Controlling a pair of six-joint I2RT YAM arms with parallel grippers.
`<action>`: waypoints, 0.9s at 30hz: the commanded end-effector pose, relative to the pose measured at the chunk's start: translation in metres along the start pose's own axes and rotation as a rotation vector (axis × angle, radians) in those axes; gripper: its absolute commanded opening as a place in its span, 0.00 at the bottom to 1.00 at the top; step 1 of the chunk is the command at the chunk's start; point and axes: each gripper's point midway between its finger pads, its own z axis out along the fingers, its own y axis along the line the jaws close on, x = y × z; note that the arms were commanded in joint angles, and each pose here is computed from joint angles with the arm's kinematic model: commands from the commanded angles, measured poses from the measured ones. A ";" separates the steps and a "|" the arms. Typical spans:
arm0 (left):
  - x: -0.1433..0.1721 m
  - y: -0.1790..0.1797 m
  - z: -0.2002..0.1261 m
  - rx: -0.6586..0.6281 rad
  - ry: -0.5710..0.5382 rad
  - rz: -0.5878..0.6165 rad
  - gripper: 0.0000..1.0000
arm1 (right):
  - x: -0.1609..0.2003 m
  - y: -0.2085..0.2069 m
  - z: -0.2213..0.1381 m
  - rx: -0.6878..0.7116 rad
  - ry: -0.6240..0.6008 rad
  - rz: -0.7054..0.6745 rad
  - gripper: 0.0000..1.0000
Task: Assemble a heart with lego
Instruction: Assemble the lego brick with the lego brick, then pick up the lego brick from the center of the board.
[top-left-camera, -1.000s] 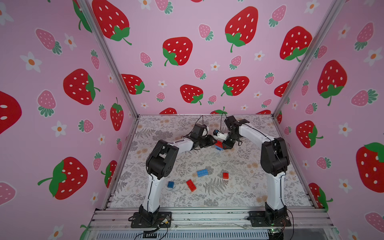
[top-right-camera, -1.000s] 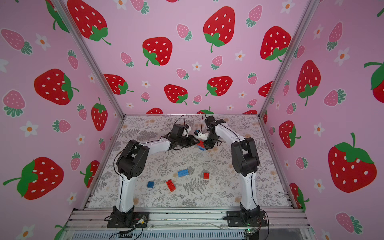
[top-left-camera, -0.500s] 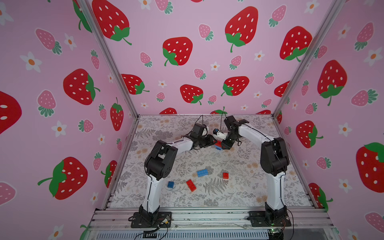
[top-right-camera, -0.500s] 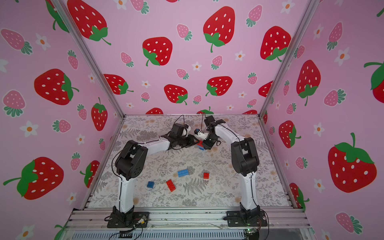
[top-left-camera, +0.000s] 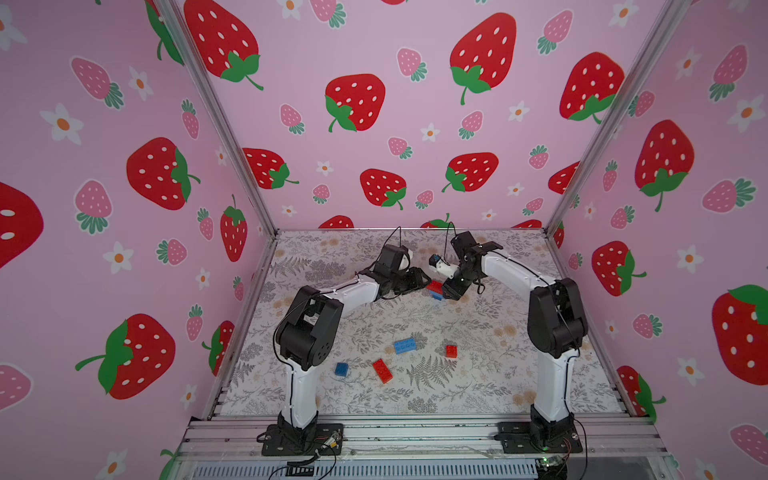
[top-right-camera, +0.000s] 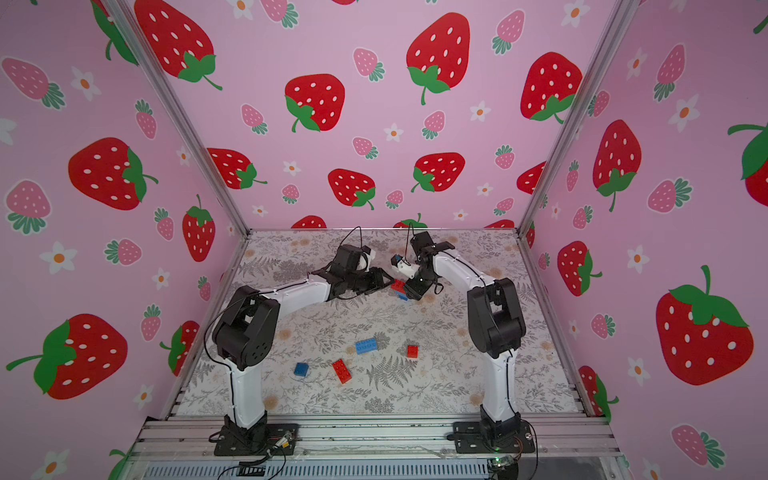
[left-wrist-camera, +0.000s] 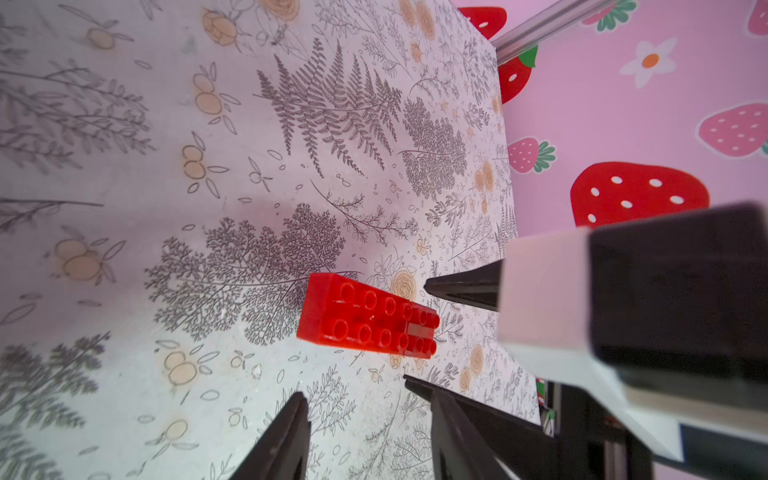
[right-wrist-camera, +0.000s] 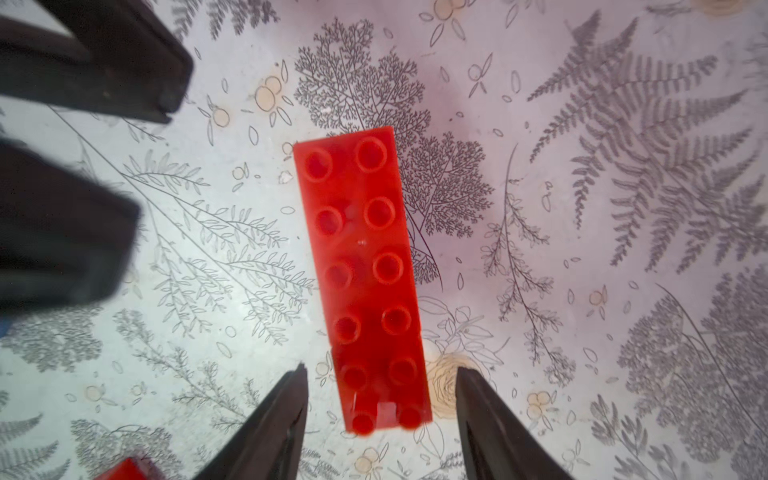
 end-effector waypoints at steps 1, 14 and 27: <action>-0.006 0.001 -0.030 -0.034 -0.049 0.006 0.57 | -0.023 -0.002 -0.046 0.040 -0.162 0.129 0.65; 0.031 0.022 -0.144 -0.186 -0.179 -0.017 0.77 | -0.010 0.107 -0.062 -0.107 -0.215 0.264 0.68; 0.068 0.047 -0.202 -0.291 -0.258 -0.039 0.88 | 0.023 0.210 0.010 -0.145 -0.022 -0.033 0.75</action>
